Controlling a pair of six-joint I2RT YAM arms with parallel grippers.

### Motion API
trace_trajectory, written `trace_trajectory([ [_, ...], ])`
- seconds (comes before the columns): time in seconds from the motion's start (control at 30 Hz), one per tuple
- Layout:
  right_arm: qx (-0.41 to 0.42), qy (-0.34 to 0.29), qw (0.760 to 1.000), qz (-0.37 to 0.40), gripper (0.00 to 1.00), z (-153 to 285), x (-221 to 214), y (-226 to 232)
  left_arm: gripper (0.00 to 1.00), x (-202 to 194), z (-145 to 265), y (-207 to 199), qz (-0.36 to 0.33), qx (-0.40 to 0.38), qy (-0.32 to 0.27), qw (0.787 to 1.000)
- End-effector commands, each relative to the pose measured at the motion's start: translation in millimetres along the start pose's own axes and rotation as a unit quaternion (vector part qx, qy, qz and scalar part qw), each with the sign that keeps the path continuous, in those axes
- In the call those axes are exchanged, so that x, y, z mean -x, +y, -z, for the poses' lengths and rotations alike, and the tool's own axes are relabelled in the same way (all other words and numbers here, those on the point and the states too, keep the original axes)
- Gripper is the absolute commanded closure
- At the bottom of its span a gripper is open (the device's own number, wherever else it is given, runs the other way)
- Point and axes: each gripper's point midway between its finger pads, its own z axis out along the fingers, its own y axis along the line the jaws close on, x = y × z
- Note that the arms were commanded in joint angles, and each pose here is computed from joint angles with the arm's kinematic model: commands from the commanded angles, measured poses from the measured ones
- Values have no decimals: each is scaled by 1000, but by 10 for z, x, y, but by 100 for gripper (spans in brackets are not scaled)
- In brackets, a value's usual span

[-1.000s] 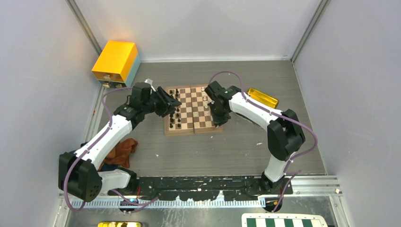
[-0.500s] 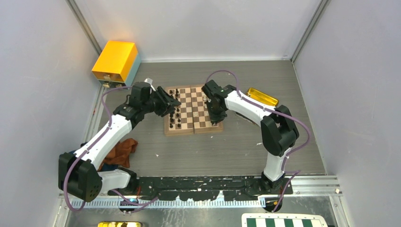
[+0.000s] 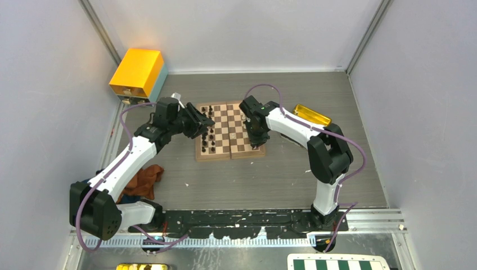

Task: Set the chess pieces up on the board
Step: Place the chess piece on the chessboard.

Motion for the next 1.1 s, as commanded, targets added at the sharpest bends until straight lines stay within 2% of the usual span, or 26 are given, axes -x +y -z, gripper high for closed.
trace_trajectory([
  [0.0, 0, -34, 999, -3, 99, 85, 201, -2, 55, 139, 106, -233, -20, -33, -20, 999],
  [1.07, -2, -18, 1000, -7, 97, -71, 178, -66, 55, 146, 94, -239, -20, -35, -20, 999],
])
